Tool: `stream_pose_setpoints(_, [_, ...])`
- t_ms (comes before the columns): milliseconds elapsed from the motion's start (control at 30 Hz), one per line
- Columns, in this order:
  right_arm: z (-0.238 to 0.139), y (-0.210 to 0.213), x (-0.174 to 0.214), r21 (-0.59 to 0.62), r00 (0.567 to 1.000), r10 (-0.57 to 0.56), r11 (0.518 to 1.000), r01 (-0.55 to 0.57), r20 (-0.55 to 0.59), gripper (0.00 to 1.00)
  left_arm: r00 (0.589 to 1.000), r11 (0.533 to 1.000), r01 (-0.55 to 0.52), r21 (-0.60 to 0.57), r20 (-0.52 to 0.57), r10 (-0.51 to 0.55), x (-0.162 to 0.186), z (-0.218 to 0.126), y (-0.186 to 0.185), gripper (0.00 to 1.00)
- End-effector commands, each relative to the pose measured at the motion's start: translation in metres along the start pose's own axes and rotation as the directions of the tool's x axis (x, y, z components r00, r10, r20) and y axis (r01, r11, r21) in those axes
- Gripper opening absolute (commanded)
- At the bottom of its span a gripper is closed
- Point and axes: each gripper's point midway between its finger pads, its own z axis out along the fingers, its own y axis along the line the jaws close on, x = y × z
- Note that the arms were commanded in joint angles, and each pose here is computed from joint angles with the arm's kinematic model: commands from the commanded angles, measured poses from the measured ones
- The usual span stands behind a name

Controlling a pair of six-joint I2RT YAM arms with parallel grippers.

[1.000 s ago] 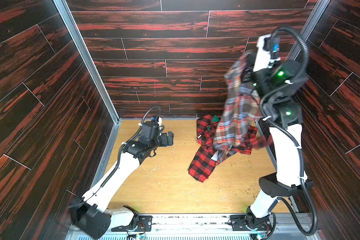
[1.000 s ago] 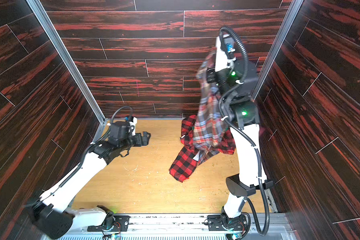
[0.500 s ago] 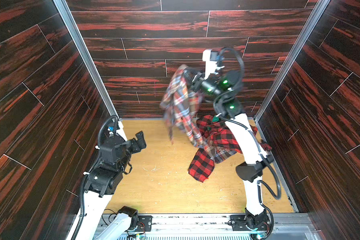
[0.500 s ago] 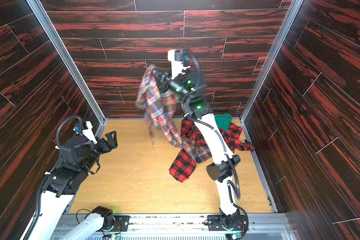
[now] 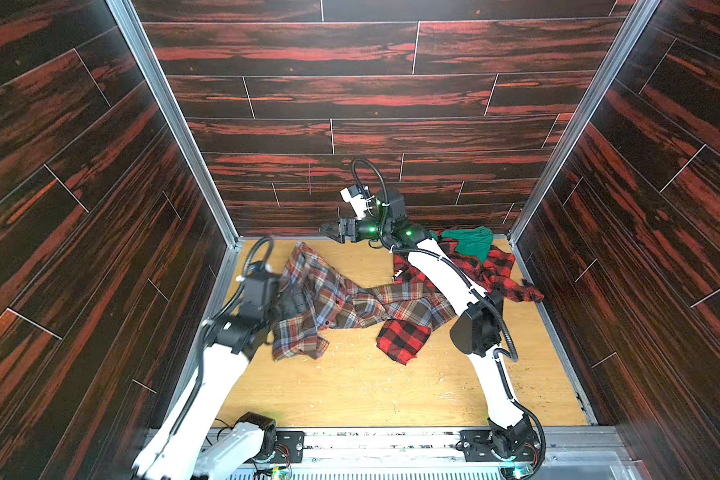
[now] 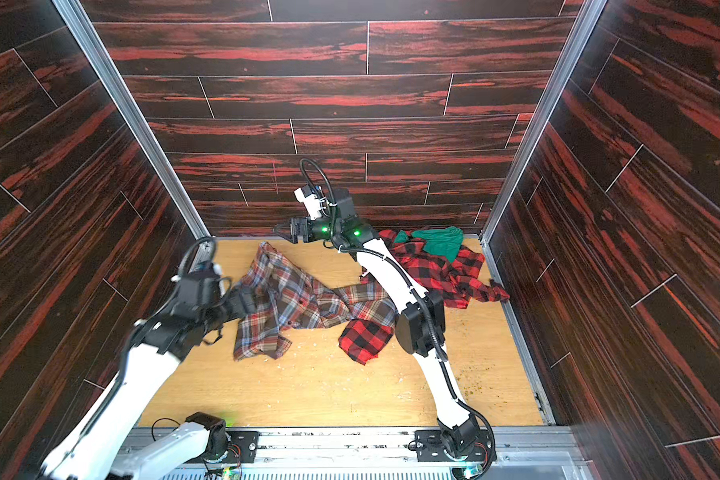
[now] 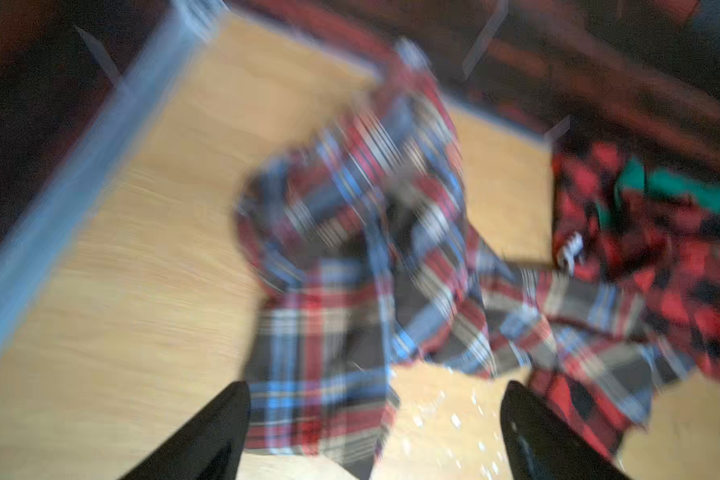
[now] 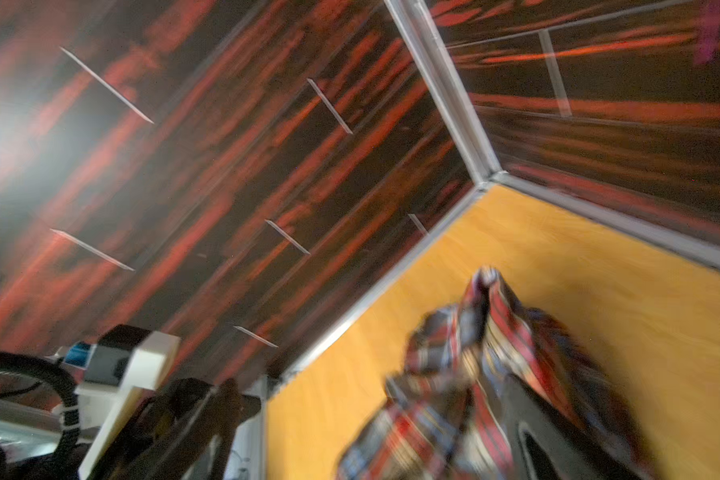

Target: Pick out a specific cloth from the pile

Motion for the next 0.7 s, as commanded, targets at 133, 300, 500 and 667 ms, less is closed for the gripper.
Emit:
stream_pose_setpoints(133, [-0.153, -0.018, 0.026, 0.353, 0.995, -0.053, 0.936, 0.019, 0.085, 0.99, 0.925, 0.961, -0.201, 0.191, -0.288, 0.25, 0.037, 0.066, -0.07, 0.97])
stream_pose_setpoints(300, [-0.223, -0.022, 0.101, 0.502, 0.999, 0.004, 0.864, -0.031, 0.054, 0.99, 0.741, 0.878, -0.404, 0.257, -0.47, 0.479, 0.071, 0.115, -0.114, 0.97])
stream_pose_setpoints(500, [-0.271, -0.012, 0.138, 0.59, 0.991, 0.059, 0.799, -0.117, 0.118, 0.99, 0.64, 0.841, -0.49, 0.229, -0.56, 0.526, 0.095, 0.166, -0.122, 0.98])
stream_pose_setpoints(667, [-0.281, -0.011, 0.146, 0.62, 0.992, 0.071, 0.775, -0.118, 0.1, 0.99, 0.623, 0.824, -0.523, 0.217, -0.562, 0.544, 0.106, 0.194, -0.119, 0.99])
